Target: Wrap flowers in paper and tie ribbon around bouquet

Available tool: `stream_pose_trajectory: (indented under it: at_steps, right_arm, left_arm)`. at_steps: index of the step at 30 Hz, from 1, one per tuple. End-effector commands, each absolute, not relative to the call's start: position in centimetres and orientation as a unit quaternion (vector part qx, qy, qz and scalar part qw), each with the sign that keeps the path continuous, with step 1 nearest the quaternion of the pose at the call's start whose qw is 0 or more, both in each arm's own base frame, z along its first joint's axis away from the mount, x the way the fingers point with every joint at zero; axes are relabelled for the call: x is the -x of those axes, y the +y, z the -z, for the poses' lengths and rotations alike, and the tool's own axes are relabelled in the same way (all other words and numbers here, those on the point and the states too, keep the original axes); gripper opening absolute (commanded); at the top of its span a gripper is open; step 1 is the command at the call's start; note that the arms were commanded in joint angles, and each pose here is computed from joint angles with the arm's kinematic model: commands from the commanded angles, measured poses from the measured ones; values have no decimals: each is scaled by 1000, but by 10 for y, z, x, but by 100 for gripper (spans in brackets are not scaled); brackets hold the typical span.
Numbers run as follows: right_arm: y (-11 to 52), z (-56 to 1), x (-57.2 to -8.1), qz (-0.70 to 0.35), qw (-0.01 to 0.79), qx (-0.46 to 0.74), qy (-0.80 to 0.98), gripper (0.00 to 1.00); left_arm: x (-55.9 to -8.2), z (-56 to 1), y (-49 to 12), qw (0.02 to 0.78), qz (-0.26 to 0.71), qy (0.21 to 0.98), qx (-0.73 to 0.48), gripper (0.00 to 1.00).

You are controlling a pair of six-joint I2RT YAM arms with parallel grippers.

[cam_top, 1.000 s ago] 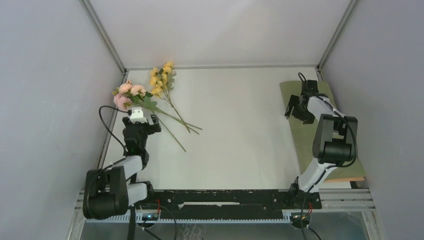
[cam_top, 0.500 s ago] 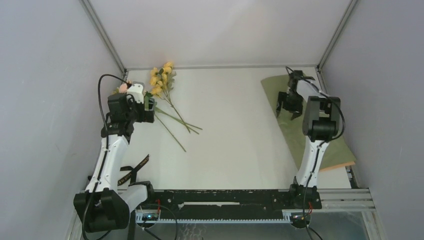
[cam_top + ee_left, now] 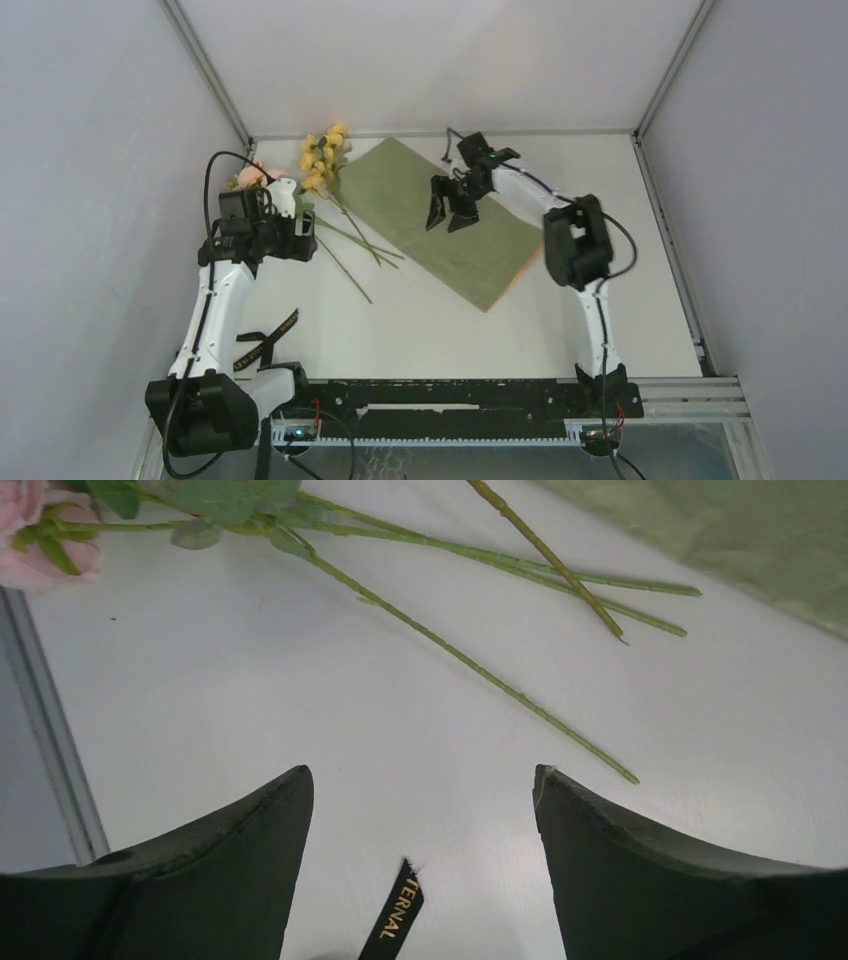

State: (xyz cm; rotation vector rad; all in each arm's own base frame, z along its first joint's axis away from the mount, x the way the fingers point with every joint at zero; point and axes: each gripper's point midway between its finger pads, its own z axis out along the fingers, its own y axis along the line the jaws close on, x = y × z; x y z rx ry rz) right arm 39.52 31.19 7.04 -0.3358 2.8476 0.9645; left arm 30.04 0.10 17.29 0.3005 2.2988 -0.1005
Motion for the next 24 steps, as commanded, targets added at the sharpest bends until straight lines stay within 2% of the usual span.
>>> stream_pose_trajectory:
  at_steps: [1,5,9,13,20,24]
  right_arm:
    - [234,-180,-422,-348,226,15,910,75]
    - [122,-149,-397,-287,272,-136,908,73]
    - [60,-126,-401,-286,286,-231,885,65]
    - [44,-121,-433,-314,289,-254,868,60]
    - [27,-76,-452,-274,234,-277,891,65]
    - [26,-55,-444,-261,207,-270,903,74]
  left_arm:
    - [-300,-189,-18,404,88,899,-141,82]
    - [-298,-190,-39,399,137,894,-152,72]
    - [-299,-190,-51,391,144,895,-158,69]
    - [-293,-189,-57,390,144,895,-162,69]
    - [-284,-175,-54,372,139,904,-161,69]
    - [-283,-171,-55,361,144,908,-157,69]
